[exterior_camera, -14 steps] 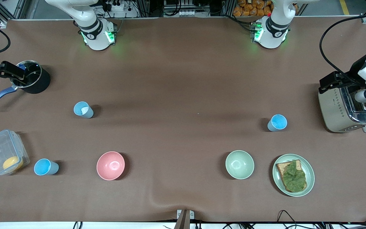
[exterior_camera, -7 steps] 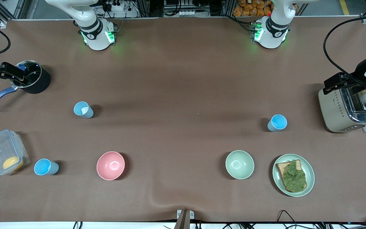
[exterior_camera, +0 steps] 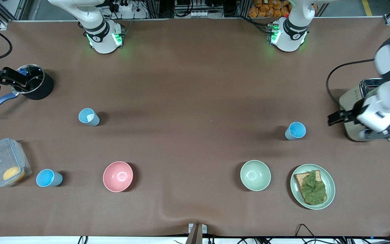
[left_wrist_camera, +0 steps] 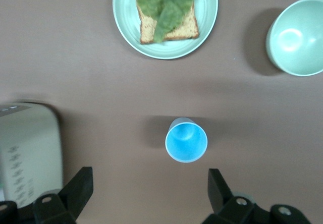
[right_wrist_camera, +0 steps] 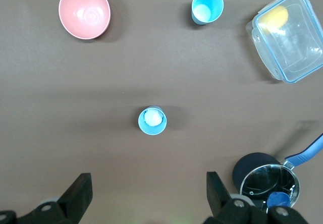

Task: Stack blue cups with both arms
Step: 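Reach the left gripper down to the blue cup beside the toaster, then grasp the cup with the left gripper while the right gripper grasps another, then lift the blue cups off the table with both grippers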

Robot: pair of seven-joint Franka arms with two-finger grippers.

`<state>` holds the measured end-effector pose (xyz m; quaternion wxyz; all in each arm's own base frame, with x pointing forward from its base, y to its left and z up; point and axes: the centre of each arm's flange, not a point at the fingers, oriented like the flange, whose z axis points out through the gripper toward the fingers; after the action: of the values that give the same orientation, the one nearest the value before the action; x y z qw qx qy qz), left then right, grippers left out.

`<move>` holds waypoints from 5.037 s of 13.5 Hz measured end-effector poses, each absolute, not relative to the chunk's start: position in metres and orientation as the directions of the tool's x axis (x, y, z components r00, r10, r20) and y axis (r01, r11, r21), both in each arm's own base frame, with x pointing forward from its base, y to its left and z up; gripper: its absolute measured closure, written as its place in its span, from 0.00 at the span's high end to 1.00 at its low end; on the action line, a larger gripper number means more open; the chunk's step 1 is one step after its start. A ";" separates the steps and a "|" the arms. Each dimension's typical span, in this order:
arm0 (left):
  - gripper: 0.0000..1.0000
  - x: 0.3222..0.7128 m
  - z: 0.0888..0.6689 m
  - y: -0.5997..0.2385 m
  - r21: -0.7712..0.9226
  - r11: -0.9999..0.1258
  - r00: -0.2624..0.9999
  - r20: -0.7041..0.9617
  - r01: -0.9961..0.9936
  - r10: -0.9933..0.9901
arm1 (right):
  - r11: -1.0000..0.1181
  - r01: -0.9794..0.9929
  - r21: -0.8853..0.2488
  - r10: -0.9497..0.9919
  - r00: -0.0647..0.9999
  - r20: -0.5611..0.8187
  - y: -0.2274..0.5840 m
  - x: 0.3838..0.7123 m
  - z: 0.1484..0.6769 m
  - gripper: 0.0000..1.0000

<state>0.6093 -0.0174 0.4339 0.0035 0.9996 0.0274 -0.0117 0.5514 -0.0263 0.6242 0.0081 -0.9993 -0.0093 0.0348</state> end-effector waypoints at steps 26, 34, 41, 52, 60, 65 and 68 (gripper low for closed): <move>1.00 0.584 0.245 -0.031 0.008 -0.999 0.995 -0.095 0.033 0.032 | -0.995 0.097 -0.008 0.097 0.979 -0.177 0.012 0.576 0.565 1.00; 0.84 0.583 0.235 -0.033 0.009 -1.000 0.995 -0.100 0.030 0.029 | -0.976 0.216 0.006 0.206 0.939 -0.276 0.102 0.599 0.424 1.00; 0.33 0.582 0.233 -0.038 0.009 -1.000 0.995 -0.101 0.020 0.019 | -0.977 0.212 0.006 0.206 0.954 -0.216 0.088 0.547 0.302 1.00; 0.03 0.588 0.243 -0.044 0.012 -1.000 0.997 -0.075 0.012 0.011 | -0.988 0.157 0.006 0.151 0.959 -0.238 0.047 0.505 0.244 1.00; 0.03 0.622 0.327 -0.048 0.016 -1.000 1.000 -0.029 0.006 0.005 | -0.988 0.154 0.010 0.146 0.952 -0.270 0.046 0.504 0.226 0.34; 0.03 0.634 0.364 -0.066 0.025 -0.999 0.999 -0.034 -0.023 -0.023 | -0.989 0.148 0.011 0.139 0.948 -0.285 0.051 0.528 0.256 0.02; 0.03 0.640 0.386 -0.067 0.024 -0.999 0.999 -0.049 -0.024 -0.025 | -0.987 0.158 0.011 0.147 0.941 -0.304 0.071 0.547 0.291 0.02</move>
<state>0.6400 -0.0669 0.3864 0.0119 0.9996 -0.0121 -0.0244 0.5471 0.0710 0.2914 -0.0179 -0.9850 -0.0773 0.1531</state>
